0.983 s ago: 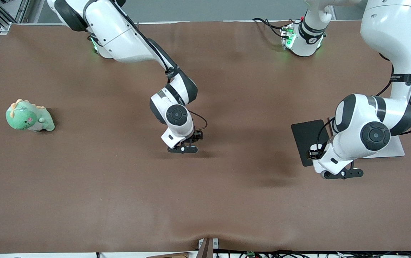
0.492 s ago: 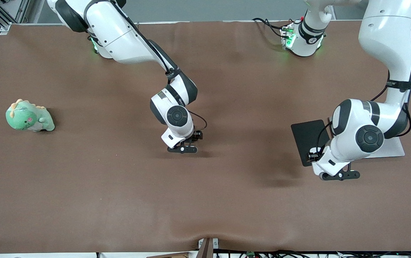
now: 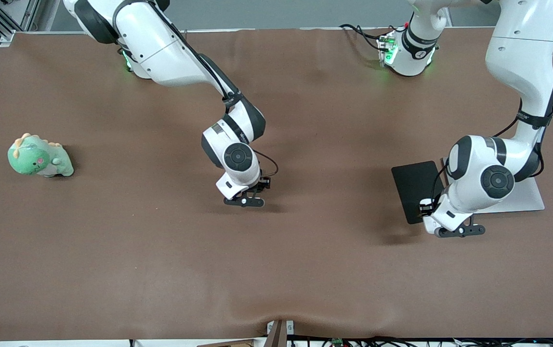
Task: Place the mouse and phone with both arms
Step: 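Lower the mouse onto the pad while the right gripper carries the phone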
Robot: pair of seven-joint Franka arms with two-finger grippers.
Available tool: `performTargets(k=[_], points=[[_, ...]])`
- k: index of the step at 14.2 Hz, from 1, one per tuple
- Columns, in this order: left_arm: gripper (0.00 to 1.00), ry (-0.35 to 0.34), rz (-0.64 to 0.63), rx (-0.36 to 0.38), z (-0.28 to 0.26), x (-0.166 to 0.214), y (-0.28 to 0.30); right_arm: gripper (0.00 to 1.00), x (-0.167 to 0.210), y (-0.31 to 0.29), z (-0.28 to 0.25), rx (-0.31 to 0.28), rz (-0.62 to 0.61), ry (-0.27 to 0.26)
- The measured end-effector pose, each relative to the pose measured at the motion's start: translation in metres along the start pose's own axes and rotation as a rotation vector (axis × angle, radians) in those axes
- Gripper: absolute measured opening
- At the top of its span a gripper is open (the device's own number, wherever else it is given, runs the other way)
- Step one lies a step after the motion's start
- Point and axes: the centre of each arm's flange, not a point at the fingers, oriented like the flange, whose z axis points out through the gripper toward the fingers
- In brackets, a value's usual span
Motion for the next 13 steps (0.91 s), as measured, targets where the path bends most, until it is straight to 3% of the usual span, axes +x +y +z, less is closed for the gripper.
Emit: performTargets(k=[6, 10, 13], points=[[0.61, -0.015, 0.021, 0.001, 0.005, -0.044, 0.000, 0.81, 0.030, 0.033, -0.054, 0.013, 0.067, 0.017], [0.61, 0.039, 0.025, -0.016, 0.023, -0.070, -0.002, 0.81, 0.053, 0.083, -0.098, 0.035, 0.143, 0.042], [0.61, 0.040, 0.015, -0.019, 0.032, -0.077, -0.008, 0.81, 0.073, 0.142, -0.126, 0.048, 0.181, 0.061]])
